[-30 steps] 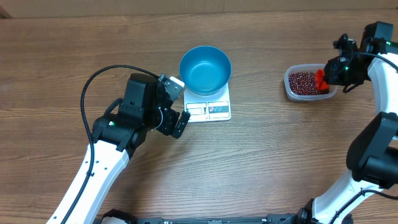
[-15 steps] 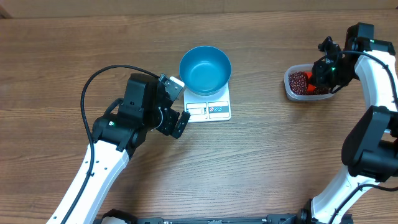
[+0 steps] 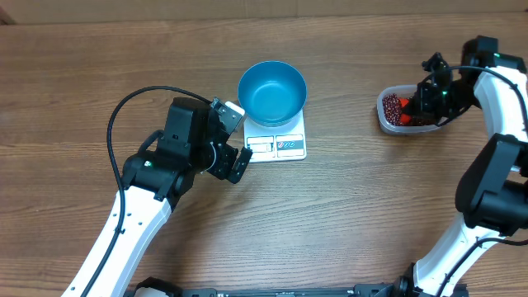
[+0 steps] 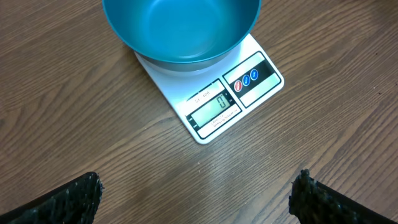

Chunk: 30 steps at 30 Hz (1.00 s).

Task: Scoop item into bowl and weigh 150g on scale
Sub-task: 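Drag the scoop through the beans and lift it full with the right gripper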

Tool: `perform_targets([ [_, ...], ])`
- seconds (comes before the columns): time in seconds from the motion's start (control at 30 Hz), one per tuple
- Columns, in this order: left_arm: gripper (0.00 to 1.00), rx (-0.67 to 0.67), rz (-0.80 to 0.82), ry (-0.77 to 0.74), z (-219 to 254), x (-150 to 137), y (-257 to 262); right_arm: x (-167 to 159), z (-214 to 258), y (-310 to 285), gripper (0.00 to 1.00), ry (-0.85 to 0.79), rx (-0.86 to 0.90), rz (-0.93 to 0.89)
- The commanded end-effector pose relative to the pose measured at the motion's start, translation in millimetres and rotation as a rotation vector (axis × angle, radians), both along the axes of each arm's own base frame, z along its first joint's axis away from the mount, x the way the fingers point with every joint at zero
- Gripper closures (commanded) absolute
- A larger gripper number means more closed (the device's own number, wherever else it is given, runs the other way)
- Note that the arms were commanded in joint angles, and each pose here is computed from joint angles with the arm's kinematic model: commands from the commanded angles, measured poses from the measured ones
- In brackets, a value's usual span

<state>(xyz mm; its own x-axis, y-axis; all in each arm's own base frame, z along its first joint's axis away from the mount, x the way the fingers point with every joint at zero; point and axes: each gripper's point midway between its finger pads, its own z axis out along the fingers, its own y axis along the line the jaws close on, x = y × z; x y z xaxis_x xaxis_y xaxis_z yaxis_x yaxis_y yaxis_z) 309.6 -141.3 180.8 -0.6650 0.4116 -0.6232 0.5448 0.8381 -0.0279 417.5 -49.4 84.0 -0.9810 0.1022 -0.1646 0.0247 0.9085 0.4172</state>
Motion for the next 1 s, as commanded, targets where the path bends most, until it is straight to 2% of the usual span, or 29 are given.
perform_targets([
  [0.0,0.00,0.001,-0.020,-0.010,2,-1,0,-1,-2,3,0.96,0.021,0.121,-0.050],
  [0.43,0.00,0.001,-0.019,-0.011,2,-1,0,-1,22,-38,0.96,-0.075,0.331,-0.197],
  [0.97,0.00,0.001,-0.020,-0.010,2,-1,0,-5,39,-54,0.96,-0.152,0.438,-0.224],
])
